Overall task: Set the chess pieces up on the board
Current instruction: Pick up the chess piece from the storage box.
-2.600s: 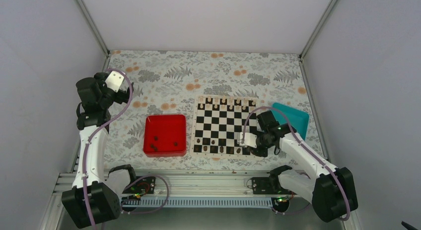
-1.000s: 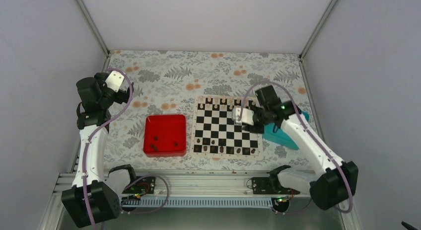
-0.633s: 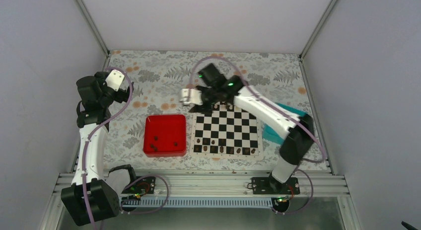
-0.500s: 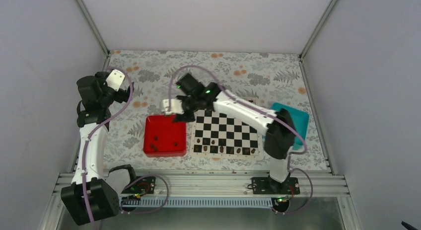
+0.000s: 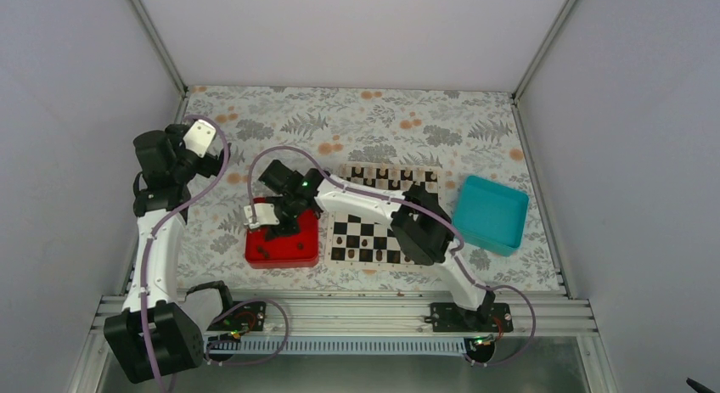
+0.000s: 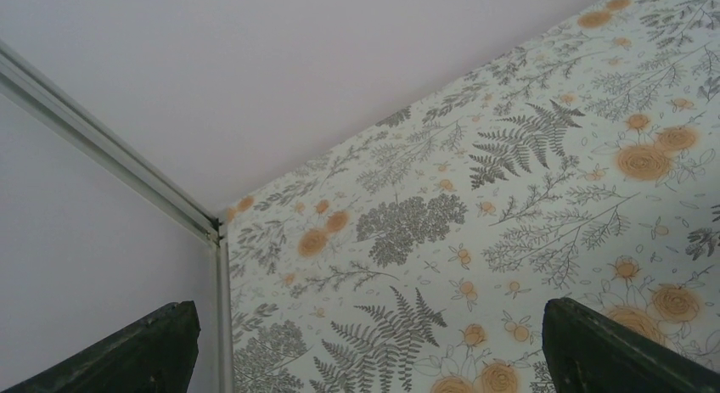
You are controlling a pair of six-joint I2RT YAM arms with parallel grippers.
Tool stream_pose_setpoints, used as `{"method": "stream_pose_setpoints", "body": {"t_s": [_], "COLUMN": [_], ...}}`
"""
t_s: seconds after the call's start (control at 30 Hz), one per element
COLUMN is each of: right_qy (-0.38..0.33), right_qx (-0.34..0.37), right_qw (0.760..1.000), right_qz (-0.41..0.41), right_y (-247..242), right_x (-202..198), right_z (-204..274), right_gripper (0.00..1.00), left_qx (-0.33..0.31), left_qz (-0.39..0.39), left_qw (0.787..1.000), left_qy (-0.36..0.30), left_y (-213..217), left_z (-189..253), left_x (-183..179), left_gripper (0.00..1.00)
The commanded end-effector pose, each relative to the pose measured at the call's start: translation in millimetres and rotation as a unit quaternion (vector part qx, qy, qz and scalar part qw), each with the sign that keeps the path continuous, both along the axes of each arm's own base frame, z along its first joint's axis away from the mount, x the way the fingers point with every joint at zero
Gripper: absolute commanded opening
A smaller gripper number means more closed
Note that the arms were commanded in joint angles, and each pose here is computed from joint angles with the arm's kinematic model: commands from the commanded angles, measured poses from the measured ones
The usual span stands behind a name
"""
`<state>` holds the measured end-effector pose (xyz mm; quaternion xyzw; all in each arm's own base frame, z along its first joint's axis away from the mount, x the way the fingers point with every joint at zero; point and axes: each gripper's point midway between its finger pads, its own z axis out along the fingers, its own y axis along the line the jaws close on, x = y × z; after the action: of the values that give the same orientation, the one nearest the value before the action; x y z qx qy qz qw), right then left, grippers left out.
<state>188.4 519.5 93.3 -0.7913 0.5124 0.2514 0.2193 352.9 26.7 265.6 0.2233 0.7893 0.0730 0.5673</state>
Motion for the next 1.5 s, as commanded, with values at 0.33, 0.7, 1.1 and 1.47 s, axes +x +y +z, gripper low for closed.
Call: {"method": "stream_pose_setpoints", "body": {"t_s": [0.33,0.7,1.1,1.47], "right_qy": [0.016,0.022,0.023,0.022], "right_qx": [0.011,0.001,-0.010,-0.001], "right_qw": [0.998,0.998,0.998,0.998], "right_qz": [0.060,0.059,0.058,0.059], "right_y": [22.4,30.3,31.0,32.9], "right_x": [-28.4,-32.1,-31.6,-32.6], "right_z": [-20.6,-46.1,-63.0,-55.5], "right_gripper": [0.34,0.34,0.35,0.18], "left_qx": [0.000,0.005,0.007,0.007], "left_qz": [-0.015,-0.009,-0.009,-0.009], "left_qw": [1.000,1.000,1.000,1.000], "left_qy": [-0.016,-0.024,-0.025,-0.023], "left_y": [-7.3,-6.1,-6.1,-5.7], "left_z": [-1.4,-1.5,-3.8,-6.6], "left_x": [-6.5,-9.2,-12.2,-11.2], "left_gripper": [1.00,1.00,1.00,1.00]}}
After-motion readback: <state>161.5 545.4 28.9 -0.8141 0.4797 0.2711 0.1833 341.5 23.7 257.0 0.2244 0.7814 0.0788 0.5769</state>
